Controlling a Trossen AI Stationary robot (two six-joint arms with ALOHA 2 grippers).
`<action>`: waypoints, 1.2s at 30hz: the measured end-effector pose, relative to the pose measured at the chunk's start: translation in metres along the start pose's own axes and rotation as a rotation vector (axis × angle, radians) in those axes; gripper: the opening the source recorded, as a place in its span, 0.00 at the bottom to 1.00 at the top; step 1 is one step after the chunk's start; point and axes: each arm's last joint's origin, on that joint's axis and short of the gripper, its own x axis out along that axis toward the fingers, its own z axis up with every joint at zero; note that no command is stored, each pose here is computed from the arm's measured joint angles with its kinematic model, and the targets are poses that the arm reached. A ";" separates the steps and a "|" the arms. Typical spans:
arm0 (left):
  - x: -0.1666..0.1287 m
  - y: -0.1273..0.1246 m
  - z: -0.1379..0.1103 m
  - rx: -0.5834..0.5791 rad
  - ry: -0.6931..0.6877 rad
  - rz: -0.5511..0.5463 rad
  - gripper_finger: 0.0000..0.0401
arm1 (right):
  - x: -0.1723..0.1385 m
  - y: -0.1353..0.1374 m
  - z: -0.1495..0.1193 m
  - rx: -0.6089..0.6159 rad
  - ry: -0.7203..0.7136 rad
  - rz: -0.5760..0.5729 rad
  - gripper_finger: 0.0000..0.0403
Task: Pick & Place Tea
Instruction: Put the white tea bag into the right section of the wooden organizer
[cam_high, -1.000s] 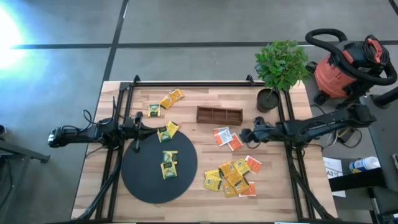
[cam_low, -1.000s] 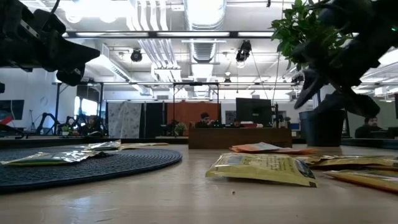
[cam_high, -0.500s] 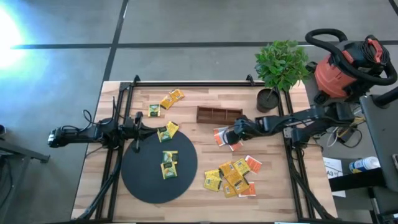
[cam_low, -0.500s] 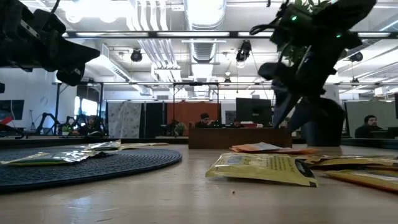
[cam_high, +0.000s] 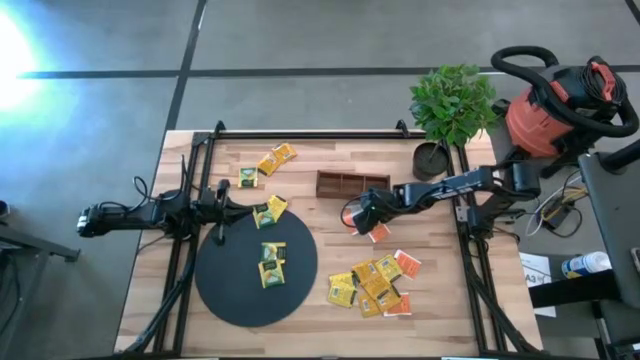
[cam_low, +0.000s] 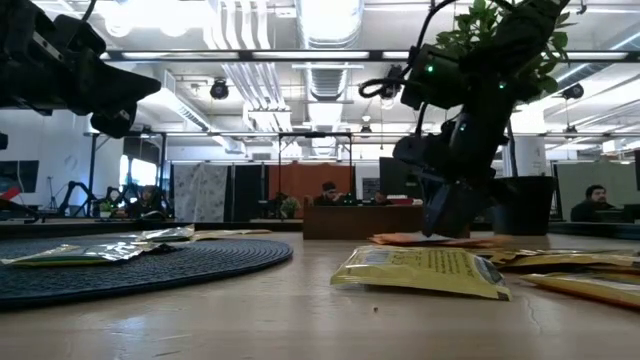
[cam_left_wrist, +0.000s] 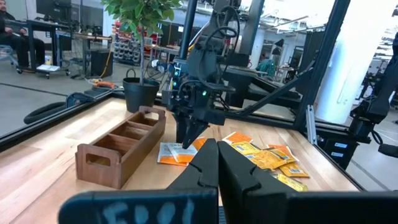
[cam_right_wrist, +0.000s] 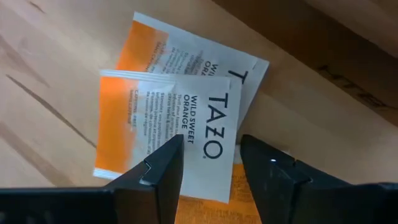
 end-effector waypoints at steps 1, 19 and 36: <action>0.000 0.000 0.000 0.000 0.000 0.000 0.00 | 0.001 0.001 0.000 -0.003 -0.001 0.001 0.40; 0.000 0.000 0.000 0.000 0.000 0.000 0.00 | -0.004 0.005 0.006 -0.156 -0.004 0.106 0.21; 0.000 0.004 0.003 0.039 -0.053 0.154 0.00 | -0.004 0.005 0.006 -0.160 -0.003 0.108 0.23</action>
